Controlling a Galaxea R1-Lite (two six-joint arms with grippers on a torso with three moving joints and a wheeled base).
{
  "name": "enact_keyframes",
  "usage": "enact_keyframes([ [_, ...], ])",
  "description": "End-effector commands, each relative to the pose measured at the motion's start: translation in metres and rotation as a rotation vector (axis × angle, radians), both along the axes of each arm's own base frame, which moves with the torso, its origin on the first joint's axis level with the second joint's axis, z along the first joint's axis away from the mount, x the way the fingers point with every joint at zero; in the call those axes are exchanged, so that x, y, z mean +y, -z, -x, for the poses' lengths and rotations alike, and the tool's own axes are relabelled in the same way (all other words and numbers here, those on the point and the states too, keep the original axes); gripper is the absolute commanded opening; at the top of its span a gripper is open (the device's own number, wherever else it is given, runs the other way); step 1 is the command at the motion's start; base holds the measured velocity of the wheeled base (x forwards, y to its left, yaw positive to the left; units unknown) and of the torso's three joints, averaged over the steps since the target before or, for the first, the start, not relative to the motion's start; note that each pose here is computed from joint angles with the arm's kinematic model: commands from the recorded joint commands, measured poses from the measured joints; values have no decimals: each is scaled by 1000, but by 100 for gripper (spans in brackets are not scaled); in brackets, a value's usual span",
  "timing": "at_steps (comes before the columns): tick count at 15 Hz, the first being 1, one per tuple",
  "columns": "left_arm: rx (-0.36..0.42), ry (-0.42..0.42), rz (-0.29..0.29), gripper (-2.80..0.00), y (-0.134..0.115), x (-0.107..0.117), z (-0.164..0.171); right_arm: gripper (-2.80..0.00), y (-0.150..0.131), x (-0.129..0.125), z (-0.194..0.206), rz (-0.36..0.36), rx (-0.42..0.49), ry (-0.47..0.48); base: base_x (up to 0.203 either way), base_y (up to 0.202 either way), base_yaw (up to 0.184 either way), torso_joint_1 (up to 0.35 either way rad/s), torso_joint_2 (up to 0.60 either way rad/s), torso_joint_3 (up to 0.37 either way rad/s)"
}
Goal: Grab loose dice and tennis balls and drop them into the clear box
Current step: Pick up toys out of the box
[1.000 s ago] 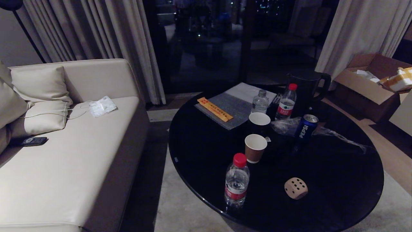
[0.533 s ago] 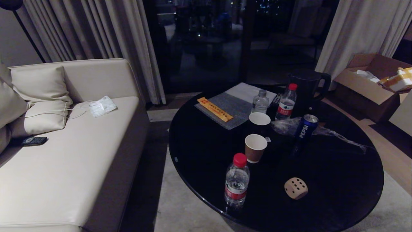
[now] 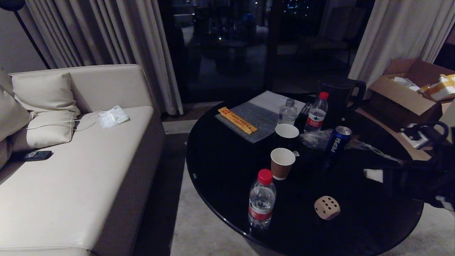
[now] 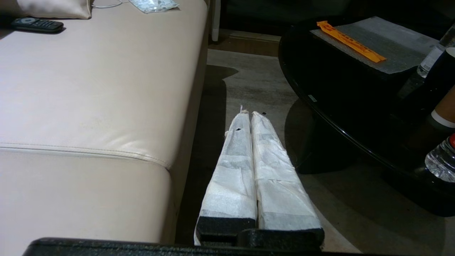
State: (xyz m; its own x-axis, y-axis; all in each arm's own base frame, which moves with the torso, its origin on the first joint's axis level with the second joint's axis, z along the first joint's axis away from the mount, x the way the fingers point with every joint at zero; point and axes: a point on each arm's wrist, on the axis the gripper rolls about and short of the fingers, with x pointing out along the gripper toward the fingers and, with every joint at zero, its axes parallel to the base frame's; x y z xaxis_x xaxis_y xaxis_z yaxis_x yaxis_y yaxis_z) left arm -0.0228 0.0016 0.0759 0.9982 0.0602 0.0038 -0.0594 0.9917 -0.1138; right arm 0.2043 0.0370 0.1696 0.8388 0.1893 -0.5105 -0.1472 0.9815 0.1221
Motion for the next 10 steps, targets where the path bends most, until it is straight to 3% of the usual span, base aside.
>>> enact_keyframes([
  [1, 2, -1, 1, -280, 0, 0, 0, 0, 44, 16, -37, 34, 185, -34, 0, 0, 0, 0, 0, 0],
  [4, 2, 0, 1, -280, 0, 0, 0, 0, 67, 23, -46, 62, 294, -52, 0, 0, 0, 0, 0, 0],
  [10, 2, -1, 1, -280, 0, 0, 0, 0, 96, 26, -58, 131, 387, -99, 0, 0, 0, 0, 0, 0],
])
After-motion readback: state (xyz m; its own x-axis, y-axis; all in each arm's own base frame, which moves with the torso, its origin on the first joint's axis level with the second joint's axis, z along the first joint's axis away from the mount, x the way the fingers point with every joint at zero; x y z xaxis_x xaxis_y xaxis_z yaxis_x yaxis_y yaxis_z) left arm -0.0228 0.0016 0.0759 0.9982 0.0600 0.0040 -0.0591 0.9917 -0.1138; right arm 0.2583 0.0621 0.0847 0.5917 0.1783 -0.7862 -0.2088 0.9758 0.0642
